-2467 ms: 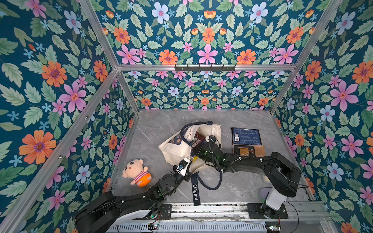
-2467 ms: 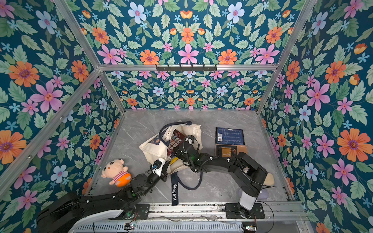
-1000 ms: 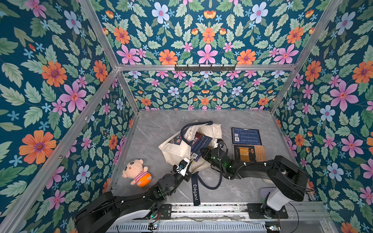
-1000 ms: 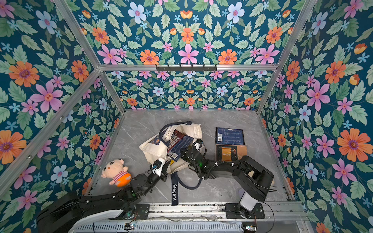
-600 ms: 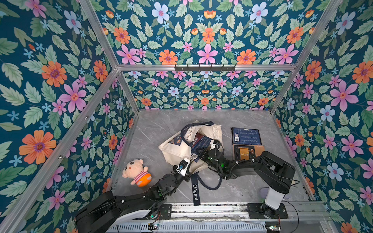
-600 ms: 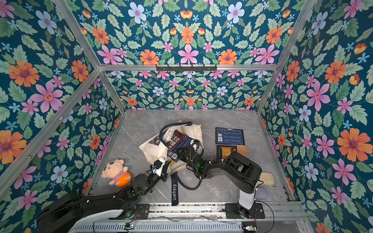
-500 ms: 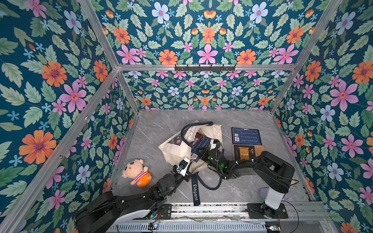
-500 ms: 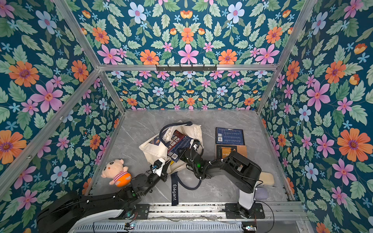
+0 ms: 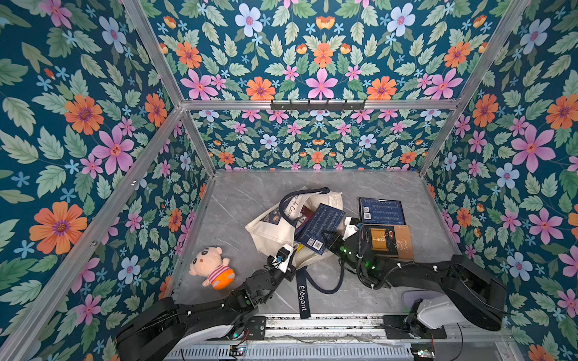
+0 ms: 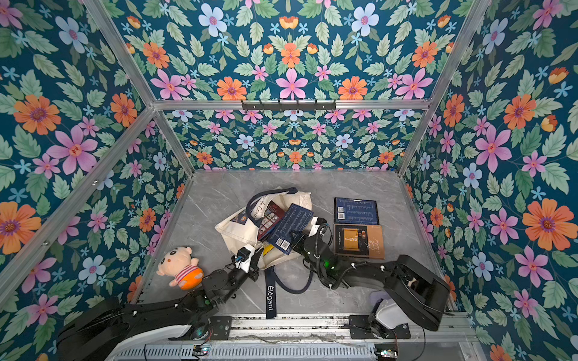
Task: Take out the books from the canvas bag
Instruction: Pick up the book from the canvas bag, then place the book on the book, then pick up the book from the canvas bag.
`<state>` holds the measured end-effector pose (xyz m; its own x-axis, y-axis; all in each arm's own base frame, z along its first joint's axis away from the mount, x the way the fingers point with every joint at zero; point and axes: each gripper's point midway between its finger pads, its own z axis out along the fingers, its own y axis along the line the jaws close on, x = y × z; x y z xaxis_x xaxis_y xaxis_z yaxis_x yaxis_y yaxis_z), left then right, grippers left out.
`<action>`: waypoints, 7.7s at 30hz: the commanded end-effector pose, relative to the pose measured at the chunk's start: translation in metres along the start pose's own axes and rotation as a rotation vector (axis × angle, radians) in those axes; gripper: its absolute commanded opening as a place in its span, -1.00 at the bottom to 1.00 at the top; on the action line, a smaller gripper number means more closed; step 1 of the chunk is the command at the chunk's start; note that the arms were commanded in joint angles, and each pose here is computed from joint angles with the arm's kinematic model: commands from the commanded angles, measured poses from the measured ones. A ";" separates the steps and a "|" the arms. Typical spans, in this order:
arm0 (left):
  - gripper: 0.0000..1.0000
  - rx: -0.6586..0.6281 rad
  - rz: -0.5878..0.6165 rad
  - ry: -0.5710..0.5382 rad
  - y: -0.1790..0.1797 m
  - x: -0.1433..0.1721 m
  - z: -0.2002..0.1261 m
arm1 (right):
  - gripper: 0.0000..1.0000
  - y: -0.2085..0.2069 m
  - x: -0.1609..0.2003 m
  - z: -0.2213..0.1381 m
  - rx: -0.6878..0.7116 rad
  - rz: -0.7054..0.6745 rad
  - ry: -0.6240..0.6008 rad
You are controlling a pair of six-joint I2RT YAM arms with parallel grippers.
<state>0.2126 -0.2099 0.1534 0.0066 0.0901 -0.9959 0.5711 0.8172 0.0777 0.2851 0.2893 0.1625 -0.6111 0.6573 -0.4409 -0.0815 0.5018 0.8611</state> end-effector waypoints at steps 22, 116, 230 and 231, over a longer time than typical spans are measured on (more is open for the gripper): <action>-1.00 0.006 -0.001 -0.049 0.000 -0.012 -0.002 | -1.00 -0.118 -0.128 -0.150 0.334 0.155 -0.520; -1.00 0.175 0.000 -0.109 -0.028 -0.021 -0.011 | 0.49 0.035 0.037 0.045 0.005 -0.019 0.173; -1.00 0.130 0.011 -0.066 -0.024 -0.015 -0.004 | -0.99 0.023 0.032 0.088 -0.017 0.054 0.108; -1.00 0.112 0.010 -0.062 -0.021 -0.014 -0.004 | -1.00 0.024 0.029 0.084 -0.017 0.049 0.102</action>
<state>0.1927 -0.2318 0.1471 0.0196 0.1246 -0.9920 0.6941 0.7125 0.1032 0.3289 0.3751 0.1367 -0.7268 0.6010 -0.3326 -0.0309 0.4551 0.8899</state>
